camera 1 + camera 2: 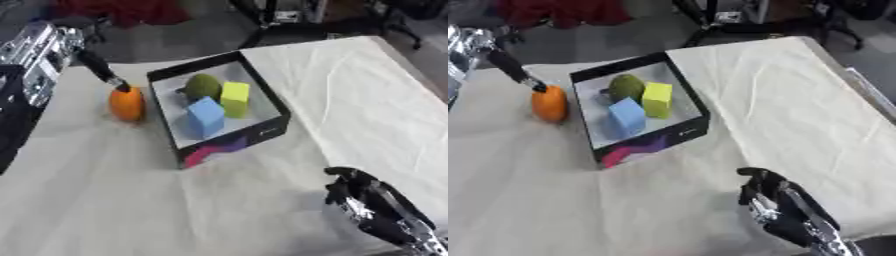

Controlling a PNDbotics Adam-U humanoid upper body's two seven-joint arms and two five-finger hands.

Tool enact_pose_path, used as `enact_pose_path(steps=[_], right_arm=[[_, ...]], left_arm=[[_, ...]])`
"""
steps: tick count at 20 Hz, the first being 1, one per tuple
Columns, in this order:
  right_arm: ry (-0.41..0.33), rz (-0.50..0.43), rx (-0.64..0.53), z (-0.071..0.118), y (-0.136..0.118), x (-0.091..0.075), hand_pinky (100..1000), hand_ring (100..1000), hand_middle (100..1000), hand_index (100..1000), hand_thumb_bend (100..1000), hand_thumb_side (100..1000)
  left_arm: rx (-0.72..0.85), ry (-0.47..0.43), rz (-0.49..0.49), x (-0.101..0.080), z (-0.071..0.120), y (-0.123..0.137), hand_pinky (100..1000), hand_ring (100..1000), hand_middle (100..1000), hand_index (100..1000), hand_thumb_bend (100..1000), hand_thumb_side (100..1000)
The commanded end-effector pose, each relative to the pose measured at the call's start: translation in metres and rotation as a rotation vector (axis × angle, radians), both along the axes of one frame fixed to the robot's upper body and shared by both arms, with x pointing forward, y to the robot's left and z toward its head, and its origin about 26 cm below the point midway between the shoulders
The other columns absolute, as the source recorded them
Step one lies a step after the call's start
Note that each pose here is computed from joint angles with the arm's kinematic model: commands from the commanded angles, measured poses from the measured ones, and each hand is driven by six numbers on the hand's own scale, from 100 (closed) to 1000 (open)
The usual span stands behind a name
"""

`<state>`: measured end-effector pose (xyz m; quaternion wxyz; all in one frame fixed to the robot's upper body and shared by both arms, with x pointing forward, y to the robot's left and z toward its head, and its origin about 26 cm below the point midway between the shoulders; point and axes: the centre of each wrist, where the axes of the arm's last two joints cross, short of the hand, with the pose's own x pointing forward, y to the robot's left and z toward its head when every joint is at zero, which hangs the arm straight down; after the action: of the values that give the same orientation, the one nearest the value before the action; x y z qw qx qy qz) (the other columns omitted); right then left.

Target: Pick up objects on the table and place them in the box.

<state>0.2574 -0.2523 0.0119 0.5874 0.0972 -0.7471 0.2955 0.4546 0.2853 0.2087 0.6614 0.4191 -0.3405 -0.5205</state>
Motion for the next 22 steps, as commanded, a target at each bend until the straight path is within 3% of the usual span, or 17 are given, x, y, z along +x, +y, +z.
enact_pose_path(steps=[1, 6, 13, 22], right_arm=[[-0.021, -0.003, -0.012, 0.005, -0.003, 0.002, 824, 545, 482, 821, 100, 470], [-0.022, -0.003, -0.011, 0.006, -0.003, 0.002, 824, 545, 483, 821, 100, 470], [-0.022, -0.001, -0.010, 0.006, -0.002, 0.002, 825, 545, 483, 821, 100, 470], [-0.023, 0.000, -0.009, 0.006, -0.002, 0.003, 824, 545, 482, 821, 100, 470]], left_arm=[[-0.088, 0.137, 0.115, 0.001, 0.005, 0.005, 835, 783, 803, 871, 796, 302], [-0.105, 0.193, 0.106, 0.002, -0.007, 0.003, 821, 768, 783, 856, 757, 274], [-0.130, 0.175, 0.057, 0.002, -0.021, -0.007, 801, 750, 765, 851, 705, 240], [-0.091, 0.158, 0.039, 0.002, -0.046, -0.018, 779, 723, 736, 828, 541, 216]])
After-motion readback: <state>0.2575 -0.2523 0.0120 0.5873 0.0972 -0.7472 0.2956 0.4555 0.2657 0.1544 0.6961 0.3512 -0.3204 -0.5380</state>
